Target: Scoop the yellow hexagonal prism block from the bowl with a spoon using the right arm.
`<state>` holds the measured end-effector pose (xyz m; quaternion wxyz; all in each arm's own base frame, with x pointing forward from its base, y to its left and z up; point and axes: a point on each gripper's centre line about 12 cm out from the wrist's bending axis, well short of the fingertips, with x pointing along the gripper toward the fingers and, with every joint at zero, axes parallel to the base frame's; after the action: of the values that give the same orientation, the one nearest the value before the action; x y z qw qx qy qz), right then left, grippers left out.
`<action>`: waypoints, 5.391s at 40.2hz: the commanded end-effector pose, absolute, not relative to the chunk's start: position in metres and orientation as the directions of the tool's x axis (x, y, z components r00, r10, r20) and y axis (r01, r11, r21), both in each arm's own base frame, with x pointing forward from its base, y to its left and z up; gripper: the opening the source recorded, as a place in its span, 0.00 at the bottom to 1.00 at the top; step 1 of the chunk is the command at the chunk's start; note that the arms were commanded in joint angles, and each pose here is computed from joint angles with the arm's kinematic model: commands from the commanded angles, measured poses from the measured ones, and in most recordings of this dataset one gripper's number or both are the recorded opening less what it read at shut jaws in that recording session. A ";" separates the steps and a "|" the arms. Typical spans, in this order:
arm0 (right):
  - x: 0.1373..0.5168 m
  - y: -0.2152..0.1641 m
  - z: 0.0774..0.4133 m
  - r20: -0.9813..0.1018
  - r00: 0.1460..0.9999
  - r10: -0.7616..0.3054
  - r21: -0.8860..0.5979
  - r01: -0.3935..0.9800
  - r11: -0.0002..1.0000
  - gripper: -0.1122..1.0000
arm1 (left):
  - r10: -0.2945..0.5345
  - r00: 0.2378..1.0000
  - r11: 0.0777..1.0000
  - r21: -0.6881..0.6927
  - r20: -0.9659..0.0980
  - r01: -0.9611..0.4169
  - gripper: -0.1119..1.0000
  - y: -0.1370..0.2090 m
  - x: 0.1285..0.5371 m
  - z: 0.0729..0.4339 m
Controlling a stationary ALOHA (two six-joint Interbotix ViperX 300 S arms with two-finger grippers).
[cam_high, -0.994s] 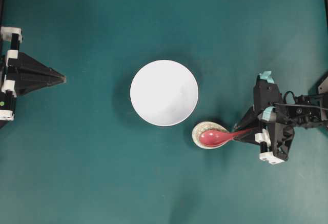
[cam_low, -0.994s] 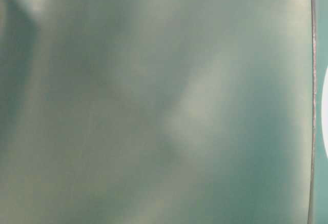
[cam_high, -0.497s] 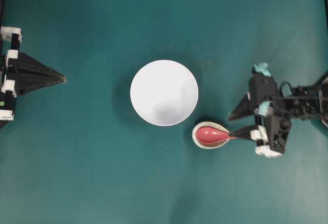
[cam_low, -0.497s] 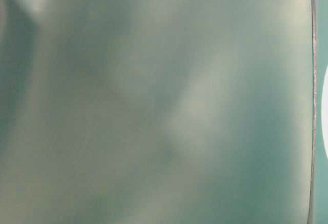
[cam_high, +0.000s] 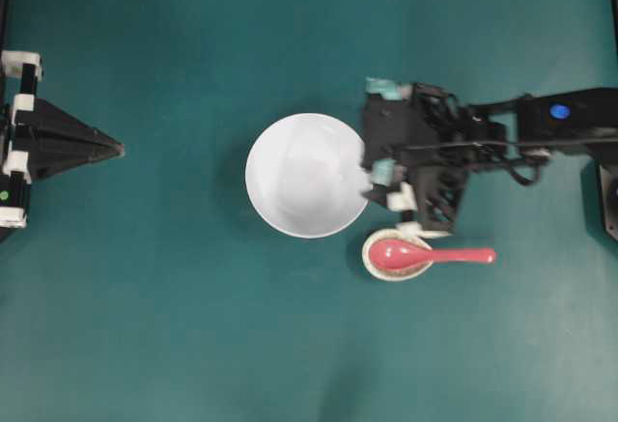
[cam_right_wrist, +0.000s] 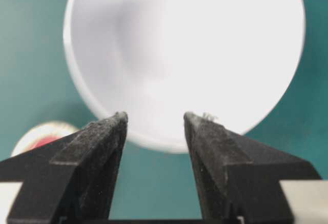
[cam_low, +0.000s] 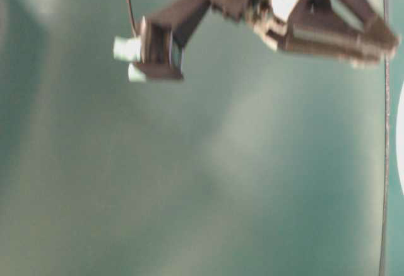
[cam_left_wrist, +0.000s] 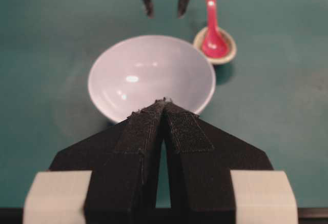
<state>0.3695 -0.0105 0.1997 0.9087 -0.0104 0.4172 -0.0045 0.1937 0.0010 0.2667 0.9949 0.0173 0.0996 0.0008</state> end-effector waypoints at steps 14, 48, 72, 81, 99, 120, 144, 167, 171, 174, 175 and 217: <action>0.427 -0.030 0.227 -0.704 0.708 -0.060 -0.060 0.025 0.998 0.58 | 0.006 0.986 0.999 0.038 -0.169 0.000 0.09 0.001 0.196 0.276; 0.395 -0.066 0.189 -0.841 0.532 -0.101 0.189 0.464 0.866 0.58 | 0.006 0.986 0.999 0.038 -0.169 0.000 0.09 0.001 0.196 0.276; 0.381 -0.065 0.165 -0.880 0.467 -0.088 0.252 0.616 0.746 0.58 | 0.006 0.986 0.999 0.035 -0.168 -0.001 0.09 0.001 0.196 0.277; 0.382 -0.066 0.163 -0.871 0.483 -0.091 0.264 0.615 0.743 0.57 | 0.006 0.986 0.999 0.033 -0.166 -0.001 0.09 0.001 0.196 0.278; 0.383 -0.068 0.164 -0.868 0.486 -0.096 0.263 0.615 0.743 0.17 | 0.006 0.986 0.999 0.035 -0.168 -0.001 0.09 0.001 0.196 0.277; 0.351 -0.092 0.165 -0.874 0.468 -0.131 0.260 0.677 0.688 0.17 | 0.006 0.986 0.999 0.035 -0.168 -0.001 0.09 0.001 0.196 0.277; 0.322 -0.104 0.171 -0.837 0.518 -0.174 0.294 0.695 0.656 0.17 | 0.006 0.986 0.999 0.035 -0.168 -0.001 0.09 0.001 0.196 0.277; 0.325 -0.108 0.175 -0.828 0.523 -0.203 0.251 0.668 0.701 0.17 | 0.006 0.986 0.999 0.036 -0.168 0.000 0.09 0.001 0.196 0.277; 0.325 -0.109 0.176 -0.825 0.526 -0.209 0.245 0.664 0.706 0.28 | 0.006 0.986 0.999 0.036 -0.168 0.000 0.09 0.001 0.196 0.277; 0.326 -0.109 0.176 -0.825 0.525 -0.210 0.241 0.662 0.710 0.38 | 0.006 0.986 0.999 0.036 -0.166 0.000 0.09 0.001 0.196 0.277; 0.325 -0.109 0.176 -0.825 0.525 -0.211 0.240 0.662 0.710 0.42 | 0.006 0.986 0.999 0.036 -0.168 0.000 0.09 0.001 0.196 0.277; 0.425 -0.054 0.230 -0.640 0.748 -0.177 -0.078 0.166 0.983 0.61 | 0.006 0.985 0.999 0.038 -0.171 0.000 0.09 0.001 0.196 0.276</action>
<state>0.4129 -0.0604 0.2152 0.9224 -0.0044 0.3722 -0.1029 0.1935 0.0009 0.2670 0.9950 0.0166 0.0988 0.0009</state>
